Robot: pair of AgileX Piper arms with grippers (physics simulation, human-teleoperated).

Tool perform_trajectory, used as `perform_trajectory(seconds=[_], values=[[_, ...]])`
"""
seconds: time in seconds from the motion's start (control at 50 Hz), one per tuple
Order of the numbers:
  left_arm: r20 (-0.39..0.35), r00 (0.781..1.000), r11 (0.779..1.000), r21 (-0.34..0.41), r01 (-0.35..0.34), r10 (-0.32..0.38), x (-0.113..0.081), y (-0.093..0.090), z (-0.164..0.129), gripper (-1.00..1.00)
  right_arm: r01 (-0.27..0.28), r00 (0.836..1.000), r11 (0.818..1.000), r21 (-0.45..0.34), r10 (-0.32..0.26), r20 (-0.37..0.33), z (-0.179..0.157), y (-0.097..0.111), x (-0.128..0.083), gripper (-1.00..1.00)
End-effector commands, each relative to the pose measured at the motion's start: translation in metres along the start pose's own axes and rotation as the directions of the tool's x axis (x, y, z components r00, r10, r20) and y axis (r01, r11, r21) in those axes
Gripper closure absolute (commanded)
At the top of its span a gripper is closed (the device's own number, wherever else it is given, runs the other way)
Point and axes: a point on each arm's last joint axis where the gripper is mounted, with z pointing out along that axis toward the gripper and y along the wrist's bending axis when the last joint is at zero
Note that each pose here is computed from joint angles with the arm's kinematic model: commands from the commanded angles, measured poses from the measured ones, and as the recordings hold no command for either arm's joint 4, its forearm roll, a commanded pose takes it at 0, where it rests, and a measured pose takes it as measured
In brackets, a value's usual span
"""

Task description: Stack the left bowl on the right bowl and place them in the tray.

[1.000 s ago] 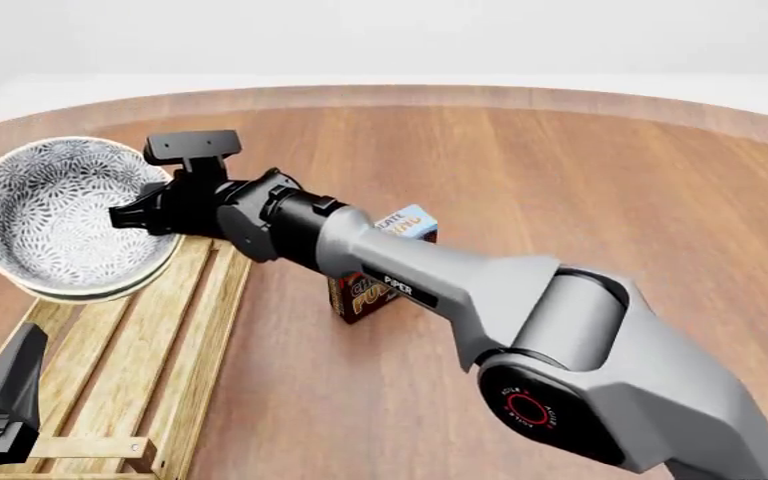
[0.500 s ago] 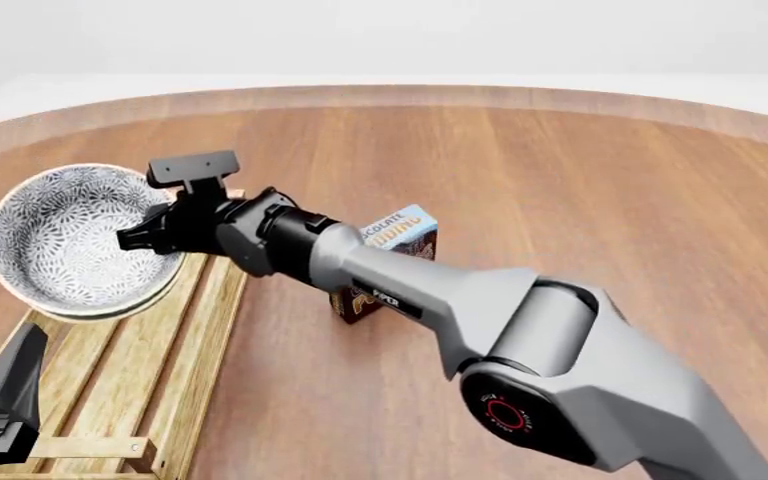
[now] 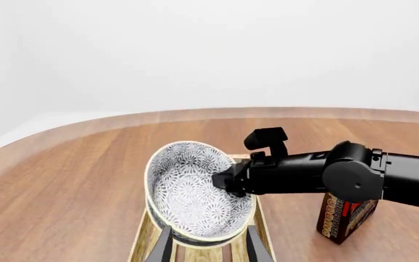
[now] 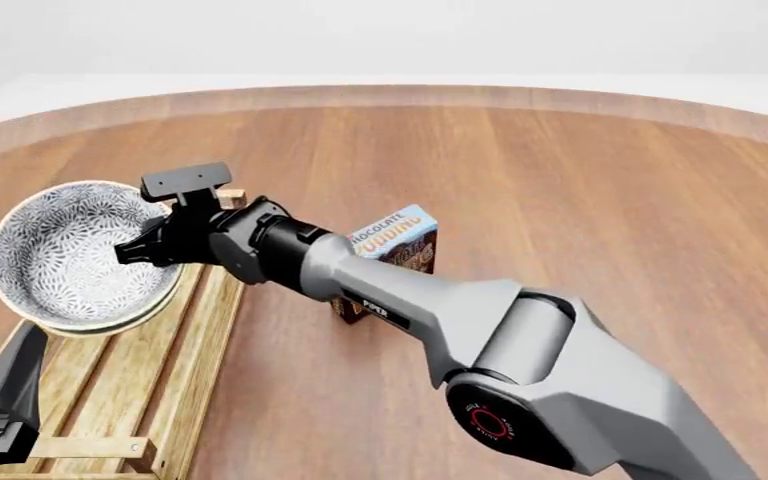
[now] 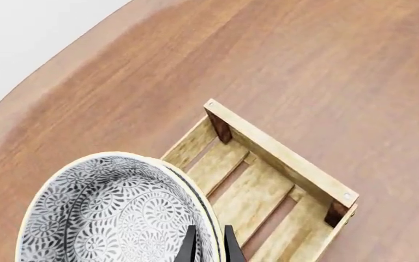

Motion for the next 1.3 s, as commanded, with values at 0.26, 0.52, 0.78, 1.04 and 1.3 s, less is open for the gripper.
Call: perform_trajectory(seconds=[0.26, 0.52, 0.78, 1.04, 1.3], values=[[0.000, 1.000, 1.000, 0.000, 0.000, 0.000, 0.000, 0.000, 0.000, -1.00, -0.014, 1.000, 1.000, 0.011, 0.015, -0.027, 0.005, -0.006, -0.004, 1.00], [0.000, 1.000, 1.000, 0.000, 0.000, 0.000, 0.000, 0.000, 0.000, -1.00, -0.008, 0.999, 1.000, 0.017, 0.008, -0.038, 0.005, -0.008, -0.004, 1.00], [0.000, 1.000, 1.000, 0.000, 0.000, 0.000, 0.000, 0.000, 0.000, -1.00, 0.009, 0.998, 1.000, 0.018, -0.008, -0.066, 0.011, -0.006, 0.006, 1.00], [0.000, 1.000, 1.000, 0.000, 0.000, 0.000, 0.000, 0.000, 0.000, -1.00, 0.025, 0.995, 1.000, 0.017, -0.023, -0.094, 0.018, -0.003, 0.014, 1.00], [0.000, 1.000, 1.000, 0.000, 0.000, 0.000, 0.000, 0.000, 0.000, -1.00, 0.055, 0.992, 0.998, 0.017, -0.053, -0.113, 0.022, -0.002, 0.017, 1.00]])
